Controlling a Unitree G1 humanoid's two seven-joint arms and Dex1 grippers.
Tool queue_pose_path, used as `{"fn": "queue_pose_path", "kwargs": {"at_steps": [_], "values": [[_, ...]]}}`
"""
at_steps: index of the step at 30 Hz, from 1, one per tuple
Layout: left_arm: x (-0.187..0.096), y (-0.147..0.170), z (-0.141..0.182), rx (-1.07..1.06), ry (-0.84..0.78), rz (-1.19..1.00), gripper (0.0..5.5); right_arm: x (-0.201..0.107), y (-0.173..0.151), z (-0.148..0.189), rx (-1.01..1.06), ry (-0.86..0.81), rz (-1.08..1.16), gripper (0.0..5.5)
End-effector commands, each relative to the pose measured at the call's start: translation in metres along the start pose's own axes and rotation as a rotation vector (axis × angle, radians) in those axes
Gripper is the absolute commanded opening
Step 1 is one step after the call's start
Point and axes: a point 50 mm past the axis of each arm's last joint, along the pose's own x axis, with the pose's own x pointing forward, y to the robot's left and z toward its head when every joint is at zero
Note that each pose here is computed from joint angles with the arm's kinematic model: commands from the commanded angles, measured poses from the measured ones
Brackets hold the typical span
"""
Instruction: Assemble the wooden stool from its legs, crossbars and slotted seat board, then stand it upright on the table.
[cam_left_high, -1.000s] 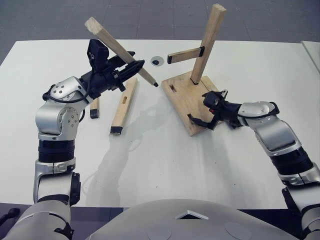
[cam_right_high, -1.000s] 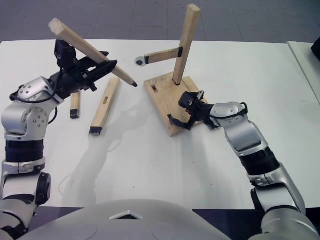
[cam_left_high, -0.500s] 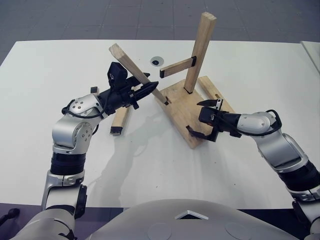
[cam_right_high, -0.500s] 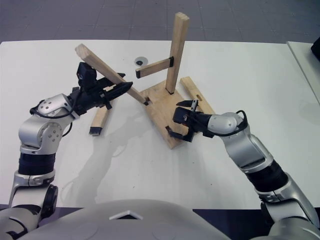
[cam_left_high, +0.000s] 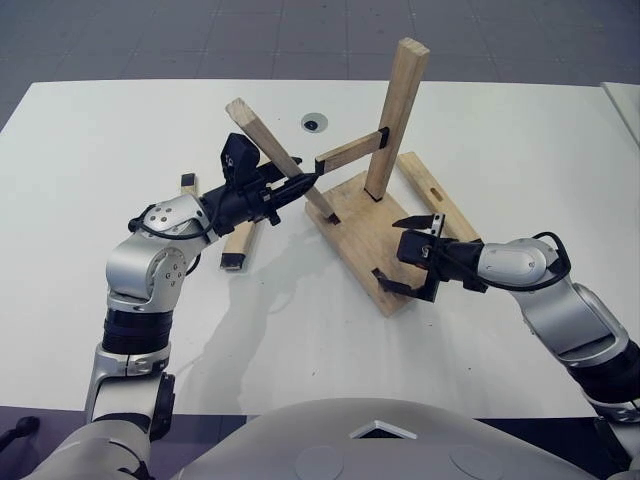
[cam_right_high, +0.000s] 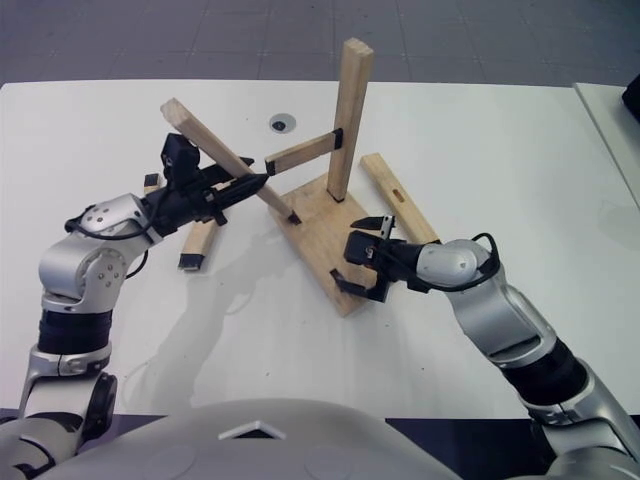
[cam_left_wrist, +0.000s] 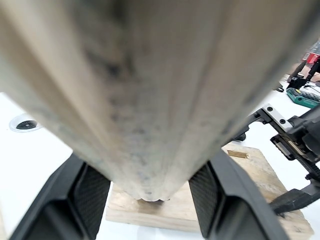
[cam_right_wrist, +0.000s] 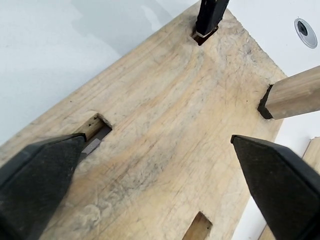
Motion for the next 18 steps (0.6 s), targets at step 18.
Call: {"fn": "queue_pose_path", "kwargs": {"at_steps": [18], "values": [[0.005,0.0,-0.022,0.002,0.217,0.029,2.06,-0.013,-0.025,0.016,0.073,-0.048,-0.118,5.4]]}}
